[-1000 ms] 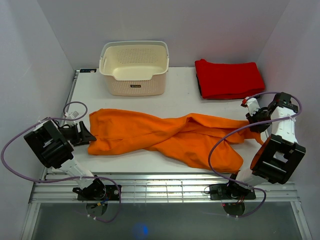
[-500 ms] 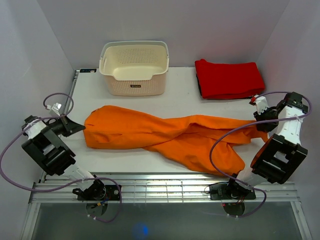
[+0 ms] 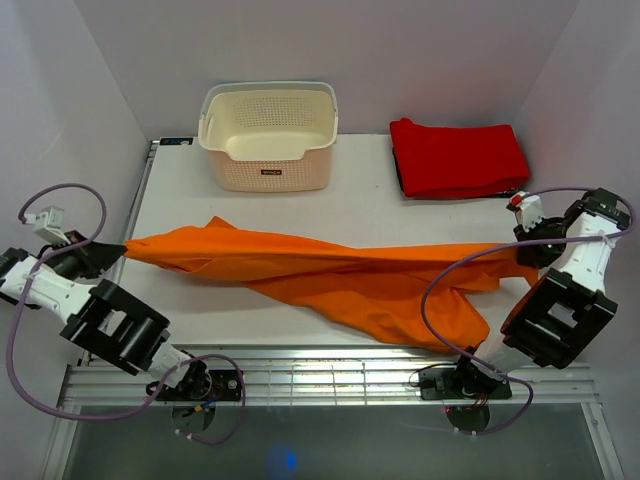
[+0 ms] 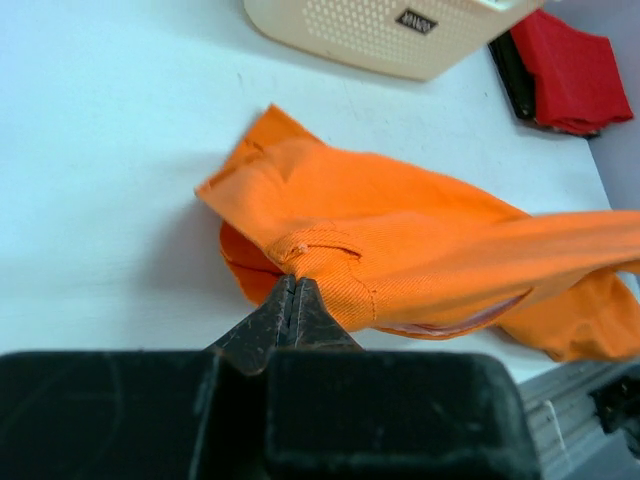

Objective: Fold and stack the trousers
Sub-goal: Flatten the trousers out

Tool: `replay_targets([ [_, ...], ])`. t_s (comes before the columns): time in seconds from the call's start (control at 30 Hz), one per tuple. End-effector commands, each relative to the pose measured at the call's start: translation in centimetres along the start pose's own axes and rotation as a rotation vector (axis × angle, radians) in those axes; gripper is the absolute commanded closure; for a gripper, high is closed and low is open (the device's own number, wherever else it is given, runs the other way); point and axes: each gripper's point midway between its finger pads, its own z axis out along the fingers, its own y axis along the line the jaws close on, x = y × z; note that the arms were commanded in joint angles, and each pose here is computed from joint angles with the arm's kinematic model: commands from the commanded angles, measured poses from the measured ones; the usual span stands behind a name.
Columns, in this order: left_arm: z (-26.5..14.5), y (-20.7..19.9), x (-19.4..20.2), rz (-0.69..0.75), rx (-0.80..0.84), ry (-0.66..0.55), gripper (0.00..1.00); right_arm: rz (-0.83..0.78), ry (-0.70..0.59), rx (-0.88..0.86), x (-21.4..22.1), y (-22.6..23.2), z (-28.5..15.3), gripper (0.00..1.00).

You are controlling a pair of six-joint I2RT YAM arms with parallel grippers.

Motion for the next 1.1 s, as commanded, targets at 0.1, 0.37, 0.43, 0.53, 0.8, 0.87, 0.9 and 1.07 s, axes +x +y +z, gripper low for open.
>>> replay_targets([
  [0.1, -6.7, -2.9, -5.5, 0.275, -0.168, -0.226, 1.0, -0.238, 0.012, 0.035, 2.2, 0.3, -4.6, 0.92],
  [0.37, -7.8, -5.8, -8.1, 0.328, -0.127, -0.367, 1.0, -0.299, -0.023, 0.048, 3.8, 1.1, -5.9, 0.92],
  [0.43, -6.7, -7.5, -9.0, 0.397, -0.053, -0.375, 1.0, -0.289, -0.032, 0.033, 2.0, 0.6, -4.7, 0.92],
  [0.53, -3.7, -9.5, -9.6, 0.491, 0.091, -0.321, 1.0, -0.215, -0.038, 0.038, -0.2, -1.6, -2.8, 0.92],
  [0.8, 6.4, -3.5, -12.0, 0.333, -0.206, -0.244, 1.0, -0.141, 0.003, 0.011, -8.4, -7.1, 6.4, 0.92],
  [0.87, 9.1, -1.9, -12.4, 0.24, -0.227, -0.206, 1.0, -0.086, 0.012, 0.004, -10.2, -9.4, 7.9, 0.92],
  [0.9, 10.4, 1.1, -13.1, 0.169, -0.302, -0.198, 1.0, -0.067, 0.017, 0.01, -10.7, -10.2, 8.3, 0.92],
  [1.07, 14.5, 7.3, -12.7, 0.024, -0.352, -0.148, 0.81, -0.035, 0.055, 0.057, -11.3, -12.5, 8.5, 0.06],
])
